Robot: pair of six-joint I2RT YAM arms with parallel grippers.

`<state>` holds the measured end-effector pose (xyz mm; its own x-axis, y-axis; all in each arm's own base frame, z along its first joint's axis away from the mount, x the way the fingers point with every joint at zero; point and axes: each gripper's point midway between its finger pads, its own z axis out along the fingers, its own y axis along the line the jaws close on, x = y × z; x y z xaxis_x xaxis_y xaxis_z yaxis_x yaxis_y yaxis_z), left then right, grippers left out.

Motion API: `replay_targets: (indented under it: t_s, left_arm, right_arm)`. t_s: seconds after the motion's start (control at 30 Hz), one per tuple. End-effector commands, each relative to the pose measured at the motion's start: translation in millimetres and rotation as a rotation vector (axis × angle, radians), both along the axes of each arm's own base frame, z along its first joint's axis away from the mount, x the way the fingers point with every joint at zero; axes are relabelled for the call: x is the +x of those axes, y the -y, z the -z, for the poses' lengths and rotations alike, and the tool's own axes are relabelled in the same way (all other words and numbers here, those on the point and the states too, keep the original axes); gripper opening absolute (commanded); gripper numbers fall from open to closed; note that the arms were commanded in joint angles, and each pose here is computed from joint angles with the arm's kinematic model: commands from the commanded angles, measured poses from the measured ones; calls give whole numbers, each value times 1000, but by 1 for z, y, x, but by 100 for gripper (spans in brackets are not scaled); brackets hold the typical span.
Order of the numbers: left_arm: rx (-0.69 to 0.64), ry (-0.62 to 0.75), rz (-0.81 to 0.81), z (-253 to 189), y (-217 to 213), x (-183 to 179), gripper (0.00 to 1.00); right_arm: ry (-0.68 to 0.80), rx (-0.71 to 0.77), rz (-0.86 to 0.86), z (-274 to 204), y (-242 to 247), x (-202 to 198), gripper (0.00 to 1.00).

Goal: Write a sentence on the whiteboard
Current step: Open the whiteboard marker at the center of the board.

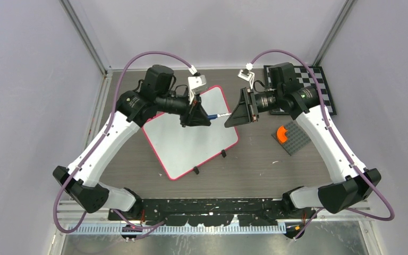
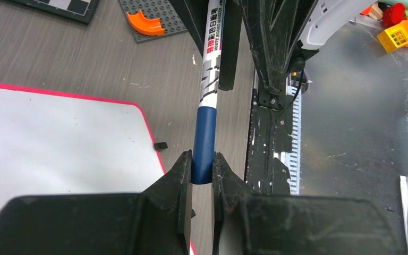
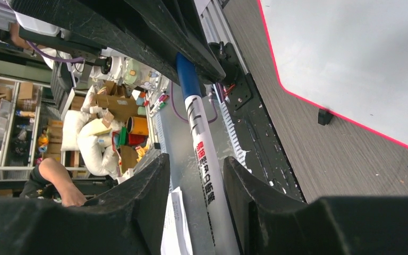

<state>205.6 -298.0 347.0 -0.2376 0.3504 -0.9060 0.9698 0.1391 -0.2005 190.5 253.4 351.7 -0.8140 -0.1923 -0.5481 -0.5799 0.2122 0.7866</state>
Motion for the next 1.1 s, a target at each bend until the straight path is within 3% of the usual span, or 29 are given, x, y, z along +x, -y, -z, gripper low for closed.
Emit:
replay_targets:
  t_s: [0.0,0.17,0.43,0.53,0.67,0.8,0.87,0.97,1.07]
  left_arm:
    - [-38,58,45,-19,3,0,0]
    - [-20,77,89,-16,2,-4,0]
    - [-8,90,140,-14,-2,-13,0]
    - [-6,86,138,-12,-1,-11,0]
    - [-10,81,148,-13,1,-10,0]
    - [-14,83,157,-15,2,-10,0]
    - [-9,84,152,-15,2,-10,0]
    - [6,102,124,-13,-1,-6,0]
    - [-2,139,83,-18,-2,1,14]
  right_arm:
    - [70,32,-67,-16,1,-23,45]
    - [83,20,-107,-12,4,-34,40]
    - [77,25,-147,-15,7,-43,52]
    - [83,39,-156,-18,6,-44,51]
    - [78,43,-164,-18,6,-47,44]
    - [75,22,-150,-12,6,-45,12]
    - [78,18,-155,-11,7,-46,1]
    - [88,-4,-145,-6,8,-44,0]
    - [85,-13,-151,-3,10,-47,0]
